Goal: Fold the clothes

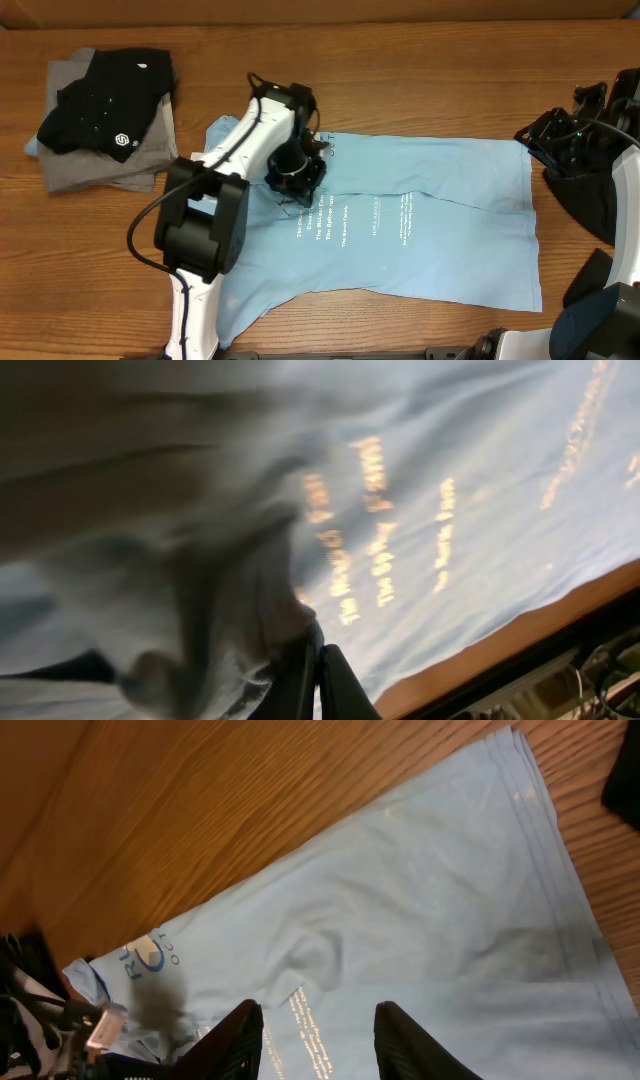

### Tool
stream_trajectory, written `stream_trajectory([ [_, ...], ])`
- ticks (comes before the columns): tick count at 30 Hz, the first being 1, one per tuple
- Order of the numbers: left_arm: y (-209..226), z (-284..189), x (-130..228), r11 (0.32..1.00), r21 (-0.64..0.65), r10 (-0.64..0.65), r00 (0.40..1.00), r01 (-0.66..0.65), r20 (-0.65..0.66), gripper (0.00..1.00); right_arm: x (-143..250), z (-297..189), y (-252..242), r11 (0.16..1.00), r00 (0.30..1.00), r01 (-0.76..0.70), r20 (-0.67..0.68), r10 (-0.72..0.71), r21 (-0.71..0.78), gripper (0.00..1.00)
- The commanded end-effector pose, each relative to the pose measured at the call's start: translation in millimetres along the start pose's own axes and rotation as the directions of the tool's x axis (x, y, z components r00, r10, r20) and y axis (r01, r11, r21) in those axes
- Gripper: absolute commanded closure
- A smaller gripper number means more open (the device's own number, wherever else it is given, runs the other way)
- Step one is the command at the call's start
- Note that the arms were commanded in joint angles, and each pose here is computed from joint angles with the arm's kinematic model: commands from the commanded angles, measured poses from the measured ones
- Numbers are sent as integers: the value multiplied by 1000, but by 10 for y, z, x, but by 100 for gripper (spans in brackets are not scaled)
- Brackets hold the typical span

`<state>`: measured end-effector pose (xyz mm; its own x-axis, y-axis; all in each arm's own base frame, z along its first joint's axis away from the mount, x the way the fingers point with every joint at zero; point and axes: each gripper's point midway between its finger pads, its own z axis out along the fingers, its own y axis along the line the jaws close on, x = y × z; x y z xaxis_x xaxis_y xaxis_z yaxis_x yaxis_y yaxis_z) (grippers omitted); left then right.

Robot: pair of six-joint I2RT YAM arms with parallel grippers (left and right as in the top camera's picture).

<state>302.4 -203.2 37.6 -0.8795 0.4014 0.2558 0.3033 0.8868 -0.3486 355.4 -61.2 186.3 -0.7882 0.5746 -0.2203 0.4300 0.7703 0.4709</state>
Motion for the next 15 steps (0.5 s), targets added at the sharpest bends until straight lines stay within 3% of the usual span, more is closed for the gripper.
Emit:
stream_trajectory([
  [1, -158, -3, 73, 1000, -6, 5, 1000, -5, -11, 96, 7, 22, -25, 1000, 1000, 7, 0, -7, 17, 60],
  [3, -117, 9, 94, 998, -53, -27, 999, 26, -18, 93, 7, 22, -31, 1000, 1000, 7, 0, -7, 20, 60],
  [5, -43, 4, 117, 993, -98, -67, 998, 65, -21, 79, 7, 22, -31, 1000, 1000, 7, 0, -7, 20, 60],
  [12, 339, -197, 243, 957, -229, -184, 983, 175, -17, 74, 1, 22, -35, 1000, 1000, 7, 2, -8, 23, 60],
  [14, 509, -346, 263, 942, -259, -214, 977, 212, 20, 66, -1, 21, -41, 1000, 1000, 8, 4, -8, 27, 59],
  [15, 594, -426, 271, 935, -267, -229, 973, 232, 43, 57, -1, 21, -41, 1000, 1000, 8, 4, -8, 27, 60],
])
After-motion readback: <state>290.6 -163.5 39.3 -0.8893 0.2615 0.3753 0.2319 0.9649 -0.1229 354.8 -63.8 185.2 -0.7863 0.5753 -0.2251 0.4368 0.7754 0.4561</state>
